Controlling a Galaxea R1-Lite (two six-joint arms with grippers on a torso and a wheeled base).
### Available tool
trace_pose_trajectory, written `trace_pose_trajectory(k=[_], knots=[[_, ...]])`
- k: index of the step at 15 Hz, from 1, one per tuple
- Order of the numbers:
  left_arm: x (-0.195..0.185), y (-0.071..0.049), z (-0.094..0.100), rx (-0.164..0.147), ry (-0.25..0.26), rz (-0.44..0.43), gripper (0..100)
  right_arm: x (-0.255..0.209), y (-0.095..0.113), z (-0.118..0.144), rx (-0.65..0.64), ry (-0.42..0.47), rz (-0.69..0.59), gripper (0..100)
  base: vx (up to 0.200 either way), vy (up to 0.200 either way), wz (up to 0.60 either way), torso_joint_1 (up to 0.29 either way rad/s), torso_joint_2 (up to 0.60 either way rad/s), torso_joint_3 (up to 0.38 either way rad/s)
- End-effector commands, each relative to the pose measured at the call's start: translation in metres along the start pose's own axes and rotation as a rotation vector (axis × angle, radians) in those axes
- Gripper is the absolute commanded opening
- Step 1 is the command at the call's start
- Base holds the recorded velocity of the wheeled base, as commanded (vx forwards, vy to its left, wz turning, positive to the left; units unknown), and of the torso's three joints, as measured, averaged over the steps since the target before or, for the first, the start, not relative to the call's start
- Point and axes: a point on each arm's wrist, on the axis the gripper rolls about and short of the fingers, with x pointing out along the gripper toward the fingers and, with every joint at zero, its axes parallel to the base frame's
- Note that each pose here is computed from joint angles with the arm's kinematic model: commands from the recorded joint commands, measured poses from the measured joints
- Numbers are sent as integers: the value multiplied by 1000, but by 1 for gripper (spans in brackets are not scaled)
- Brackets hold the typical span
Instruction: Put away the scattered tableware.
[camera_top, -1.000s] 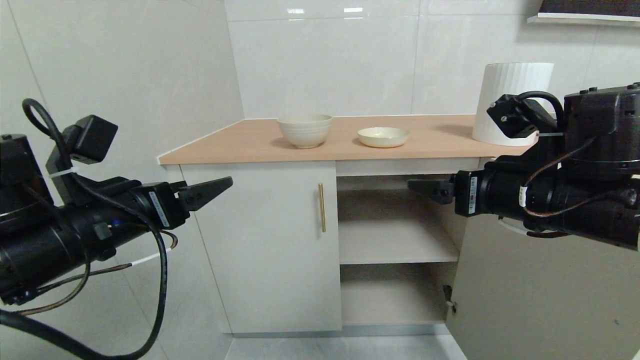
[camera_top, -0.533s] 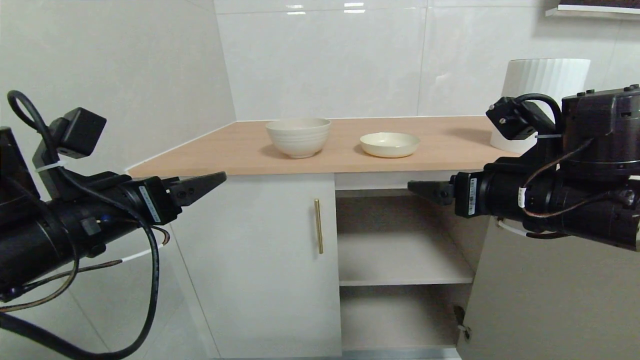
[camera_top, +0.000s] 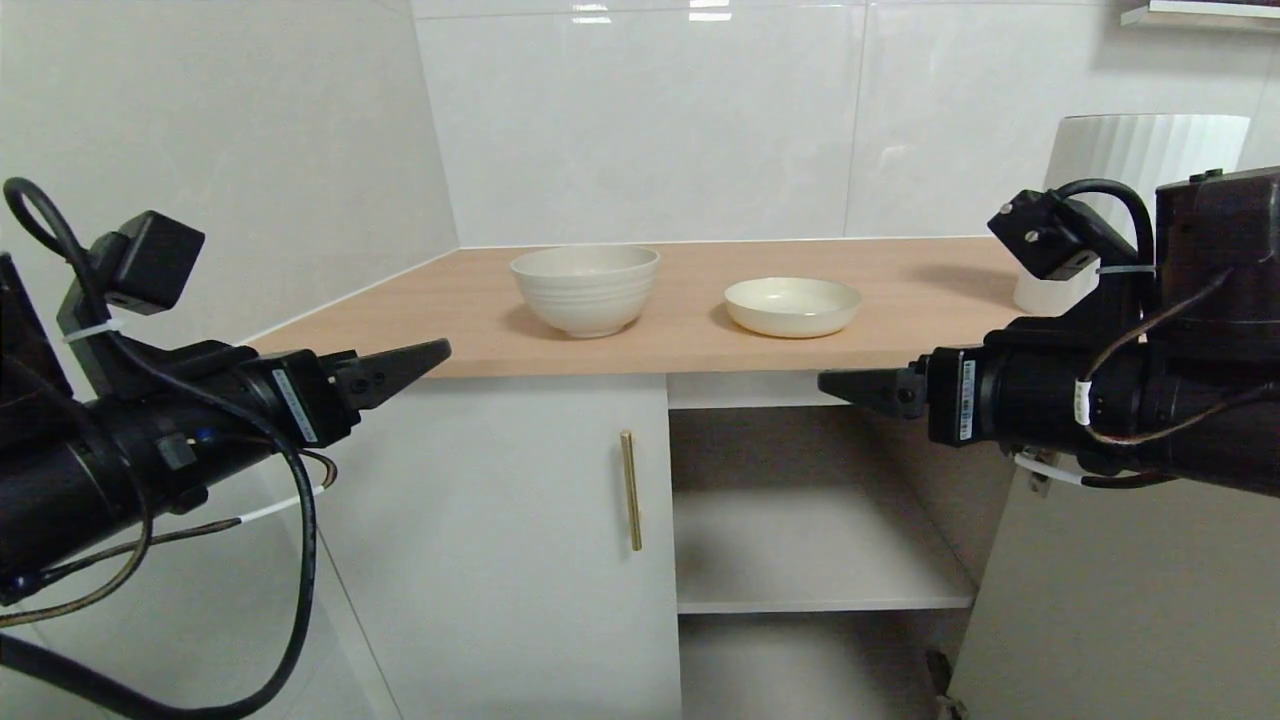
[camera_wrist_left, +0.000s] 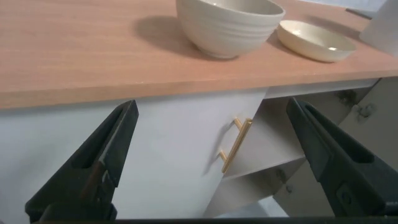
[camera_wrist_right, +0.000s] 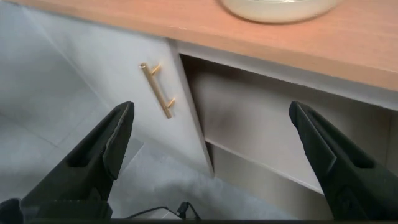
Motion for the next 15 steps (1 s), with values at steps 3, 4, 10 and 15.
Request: trace_pose_trajectory(k=[3,4,10,15], knots=[[-1,0,1,4,-2,4,100,-3,1,4,5,-14,3,100,0,0,0,0,0,0],[-1,0,1,4,-2,3,100,-3,1,4,9,-16,5,100,0,0,0,0,0,0],[-3,-1,1,2,3,-10,100,-5,-2,0,21,-27,17,100,0,0,0,0,0,0],[1,-1,-2,-10,68,-5,100,2,-7,-2,21,-15,-6,100,0,0,0,20,-76,-55]])
